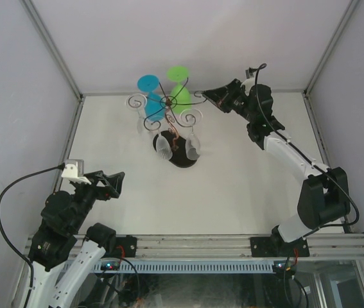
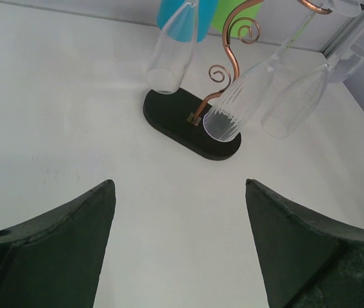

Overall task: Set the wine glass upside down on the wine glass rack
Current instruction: Adjust the wine rack at the center of the board.

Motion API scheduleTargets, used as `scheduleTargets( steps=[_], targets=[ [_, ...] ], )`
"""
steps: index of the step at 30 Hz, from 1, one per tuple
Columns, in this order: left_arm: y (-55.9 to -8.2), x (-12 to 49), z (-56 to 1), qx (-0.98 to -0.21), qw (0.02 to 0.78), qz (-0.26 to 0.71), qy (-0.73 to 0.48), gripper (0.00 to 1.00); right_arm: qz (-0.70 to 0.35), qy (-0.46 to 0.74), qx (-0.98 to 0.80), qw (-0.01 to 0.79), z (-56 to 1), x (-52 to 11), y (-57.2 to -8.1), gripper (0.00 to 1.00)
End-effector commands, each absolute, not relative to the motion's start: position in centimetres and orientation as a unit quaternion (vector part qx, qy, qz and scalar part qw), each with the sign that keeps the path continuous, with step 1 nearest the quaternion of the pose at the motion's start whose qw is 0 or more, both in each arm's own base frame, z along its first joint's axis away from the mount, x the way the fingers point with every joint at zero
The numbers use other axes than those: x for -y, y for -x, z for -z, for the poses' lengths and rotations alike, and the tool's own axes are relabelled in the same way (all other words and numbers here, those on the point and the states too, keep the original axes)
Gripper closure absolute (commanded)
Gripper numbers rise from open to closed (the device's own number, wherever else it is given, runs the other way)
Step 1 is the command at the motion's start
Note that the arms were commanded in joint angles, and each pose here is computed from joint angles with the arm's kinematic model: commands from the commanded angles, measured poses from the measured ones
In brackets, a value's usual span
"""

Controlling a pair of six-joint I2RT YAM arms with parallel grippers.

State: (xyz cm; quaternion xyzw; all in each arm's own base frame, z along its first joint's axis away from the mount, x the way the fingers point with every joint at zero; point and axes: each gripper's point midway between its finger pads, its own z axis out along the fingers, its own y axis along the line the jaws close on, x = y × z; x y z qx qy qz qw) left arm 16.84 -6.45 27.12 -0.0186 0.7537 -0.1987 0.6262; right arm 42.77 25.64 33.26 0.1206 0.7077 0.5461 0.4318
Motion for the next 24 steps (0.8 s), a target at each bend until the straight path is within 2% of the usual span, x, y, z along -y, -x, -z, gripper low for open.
scheduleTargets(
  steps=[1,24],
  targets=[
    [-17.2,6.5,-27.1,-0.747,0.633,0.203,0.026,0.14,-0.571,-0.133,-0.648,0.486,-38.1,-25.3,-41.0,1.00],
    [-17.2,6.6,-27.1,-0.746,0.633,0.206,0.024,0.14,-0.514,-0.237,-0.601,0.565,-38.0,-19.7,-38.3,1.00]
  ],
)
